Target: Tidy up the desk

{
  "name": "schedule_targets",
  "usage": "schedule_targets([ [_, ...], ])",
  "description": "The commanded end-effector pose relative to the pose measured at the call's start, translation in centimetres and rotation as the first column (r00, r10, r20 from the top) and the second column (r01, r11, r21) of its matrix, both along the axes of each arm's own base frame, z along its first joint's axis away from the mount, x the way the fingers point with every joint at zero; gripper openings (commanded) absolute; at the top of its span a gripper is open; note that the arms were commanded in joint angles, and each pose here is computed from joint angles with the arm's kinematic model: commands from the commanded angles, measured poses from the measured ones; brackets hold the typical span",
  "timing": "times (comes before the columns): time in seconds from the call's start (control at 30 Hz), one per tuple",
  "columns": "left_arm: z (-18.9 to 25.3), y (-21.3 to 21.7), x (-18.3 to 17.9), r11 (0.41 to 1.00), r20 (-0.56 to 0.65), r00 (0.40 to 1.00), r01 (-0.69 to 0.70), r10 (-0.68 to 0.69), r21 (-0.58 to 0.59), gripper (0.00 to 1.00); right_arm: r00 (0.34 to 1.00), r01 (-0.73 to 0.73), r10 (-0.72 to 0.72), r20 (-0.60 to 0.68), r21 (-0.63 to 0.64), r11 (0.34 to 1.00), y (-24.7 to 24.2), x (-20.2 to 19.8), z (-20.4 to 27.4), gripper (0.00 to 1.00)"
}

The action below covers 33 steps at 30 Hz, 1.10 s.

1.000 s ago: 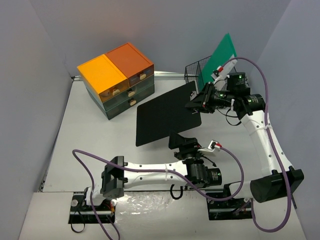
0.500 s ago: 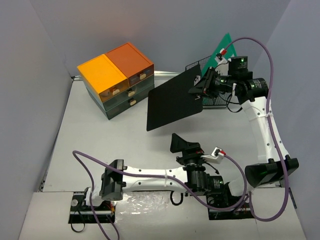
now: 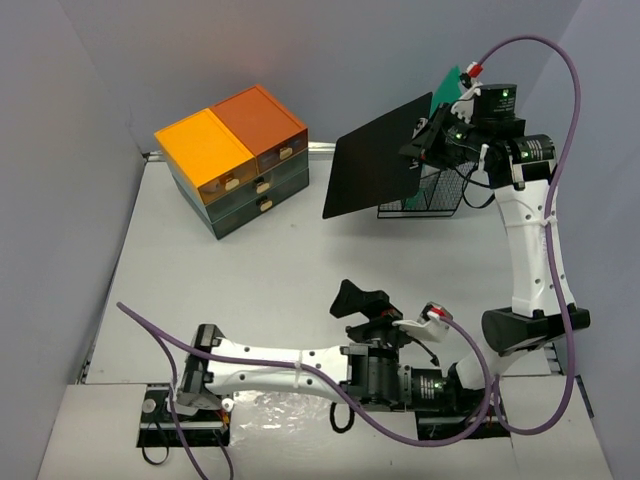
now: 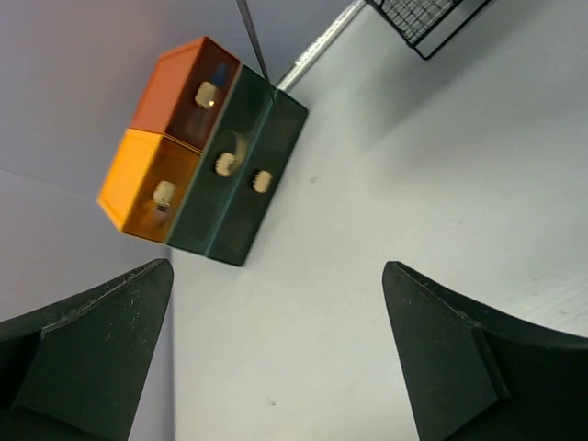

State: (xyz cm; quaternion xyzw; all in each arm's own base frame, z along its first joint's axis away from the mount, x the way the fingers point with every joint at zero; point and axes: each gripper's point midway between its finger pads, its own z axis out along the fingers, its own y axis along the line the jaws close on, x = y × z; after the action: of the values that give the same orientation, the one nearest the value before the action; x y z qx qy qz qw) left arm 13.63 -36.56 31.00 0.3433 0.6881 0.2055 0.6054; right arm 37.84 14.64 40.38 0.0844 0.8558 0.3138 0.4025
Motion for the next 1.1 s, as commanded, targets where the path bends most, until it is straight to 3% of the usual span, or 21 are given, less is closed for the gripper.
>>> schedule_targets([
  [0.0, 6.2, 8.6, 0.4, 0.994, -0.117, 0.993, -0.03, 0.018, -0.103, 0.97, 0.991, 0.095, -0.089, 0.098, -0.052, 0.994, -1.8, 1.8, 1.7, 0.0],
  [0.2, 11.3, 15.2, 2.3, 0.901, -0.196, 0.979, -0.135, 0.057, -0.412, 0.97, 0.981, 0.154, -0.144, 0.13, -0.071, 0.985, -2.8, 3.0, 2.5, 0.0],
  [0.4, 13.9, 20.7, 4.3, 0.811, -0.233, 0.966, -0.221, 0.108, -0.542, 0.97, 0.964, 0.227, -0.208, 0.166, -0.105, 0.968, -4.6, 4.4, 3.0, 0.0],
  [0.6, 14.5, 22.9, 4.6, 0.768, -0.245, 0.961, -0.25, 0.125, -0.59, 0.97, 0.942, 0.293, -0.252, 0.219, -0.178, 0.939, -6.5, 6.2, 3.3, 0.0],
  [1.07, 14.8, 23.3, 4.6, 0.76, -0.248, 0.961, -0.251, 0.122, -0.6, 0.97, 0.887, 0.392, -0.278, 0.369, -0.283, 0.876, -9.1, 9.0, 4.3, 0.0],
])
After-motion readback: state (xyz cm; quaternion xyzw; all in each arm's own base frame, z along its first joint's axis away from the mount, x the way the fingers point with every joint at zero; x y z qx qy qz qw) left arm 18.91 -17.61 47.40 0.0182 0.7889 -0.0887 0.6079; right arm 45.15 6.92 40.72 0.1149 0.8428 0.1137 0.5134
